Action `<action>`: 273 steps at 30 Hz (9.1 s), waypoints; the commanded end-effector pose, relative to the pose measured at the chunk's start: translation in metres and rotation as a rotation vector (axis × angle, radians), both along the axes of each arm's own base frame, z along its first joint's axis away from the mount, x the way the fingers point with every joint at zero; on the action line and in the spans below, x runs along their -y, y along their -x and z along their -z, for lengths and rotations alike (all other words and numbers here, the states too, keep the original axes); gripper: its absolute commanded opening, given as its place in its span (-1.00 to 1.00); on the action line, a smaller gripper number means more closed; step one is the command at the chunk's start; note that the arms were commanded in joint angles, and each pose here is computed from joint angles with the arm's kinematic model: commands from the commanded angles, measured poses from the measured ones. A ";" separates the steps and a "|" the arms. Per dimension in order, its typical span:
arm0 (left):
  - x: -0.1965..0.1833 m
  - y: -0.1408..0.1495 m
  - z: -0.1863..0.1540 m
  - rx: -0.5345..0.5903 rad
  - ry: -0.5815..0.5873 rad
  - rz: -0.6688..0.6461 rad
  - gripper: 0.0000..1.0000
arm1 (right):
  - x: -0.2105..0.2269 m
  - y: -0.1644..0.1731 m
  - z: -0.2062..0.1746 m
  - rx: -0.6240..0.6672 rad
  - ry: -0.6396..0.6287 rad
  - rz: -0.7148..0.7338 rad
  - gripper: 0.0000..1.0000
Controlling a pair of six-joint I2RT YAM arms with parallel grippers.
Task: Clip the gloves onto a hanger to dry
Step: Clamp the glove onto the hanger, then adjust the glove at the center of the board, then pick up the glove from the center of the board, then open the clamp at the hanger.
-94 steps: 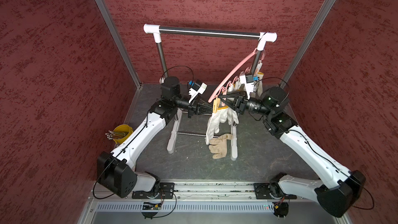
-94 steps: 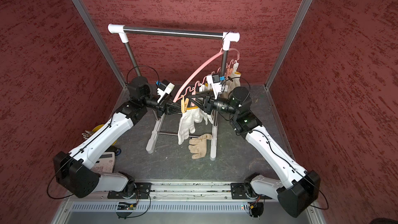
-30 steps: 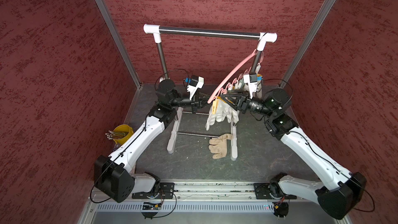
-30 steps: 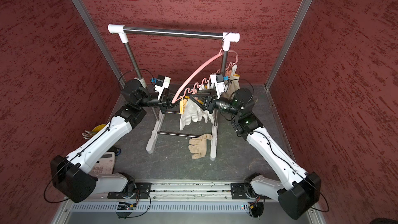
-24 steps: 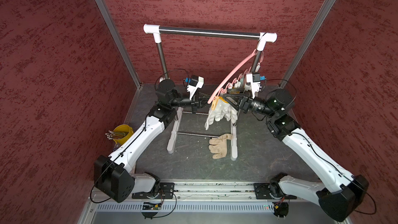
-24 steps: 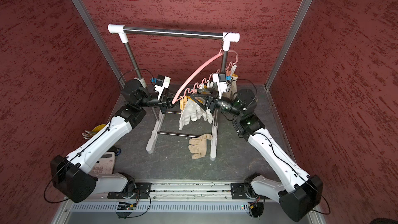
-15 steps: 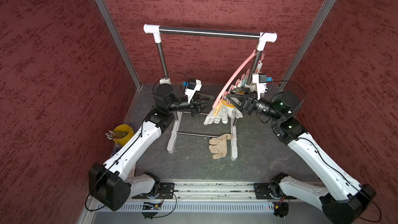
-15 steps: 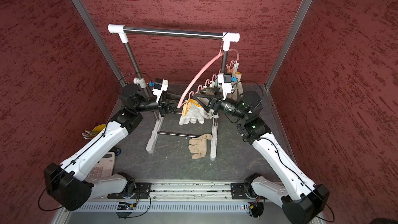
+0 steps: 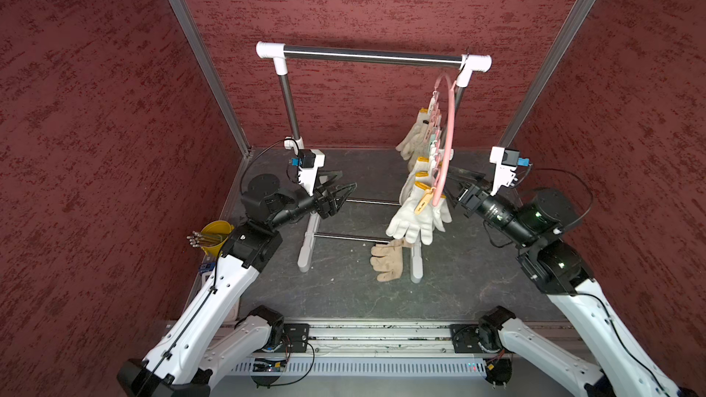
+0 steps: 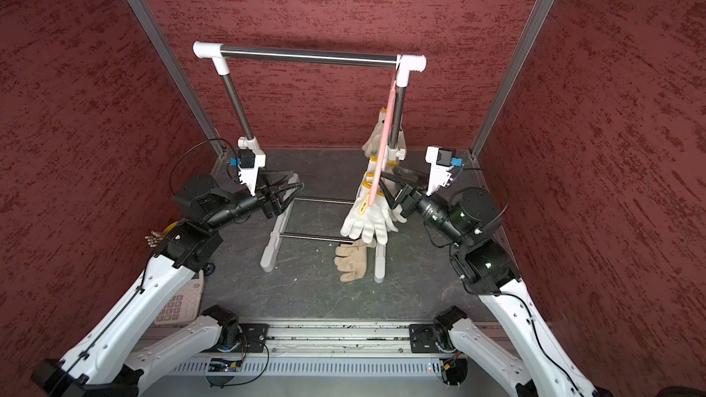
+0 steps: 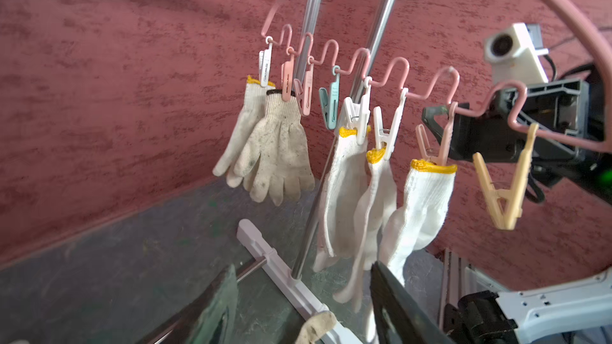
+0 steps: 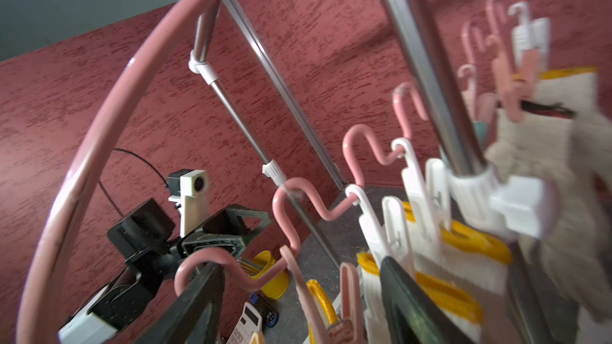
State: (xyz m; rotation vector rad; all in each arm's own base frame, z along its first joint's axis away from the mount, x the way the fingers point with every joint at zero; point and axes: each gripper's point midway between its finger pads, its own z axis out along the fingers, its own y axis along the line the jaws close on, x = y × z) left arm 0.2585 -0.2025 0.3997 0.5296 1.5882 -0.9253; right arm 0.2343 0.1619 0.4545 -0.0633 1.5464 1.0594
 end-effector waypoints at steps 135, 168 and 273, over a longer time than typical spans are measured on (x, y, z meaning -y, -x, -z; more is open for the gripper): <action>-0.002 0.062 0.327 -1.395 -0.576 -0.297 0.35 | 0.112 0.002 0.151 -0.517 -0.210 0.608 0.39; 0.022 0.052 0.168 -0.734 -0.378 -0.309 -1.00 | 0.033 0.034 0.086 -0.332 -0.177 0.068 0.36; 0.097 0.058 -0.020 -0.178 -0.211 0.173 -1.00 | -0.085 0.015 0.010 -0.092 0.111 -0.399 -0.13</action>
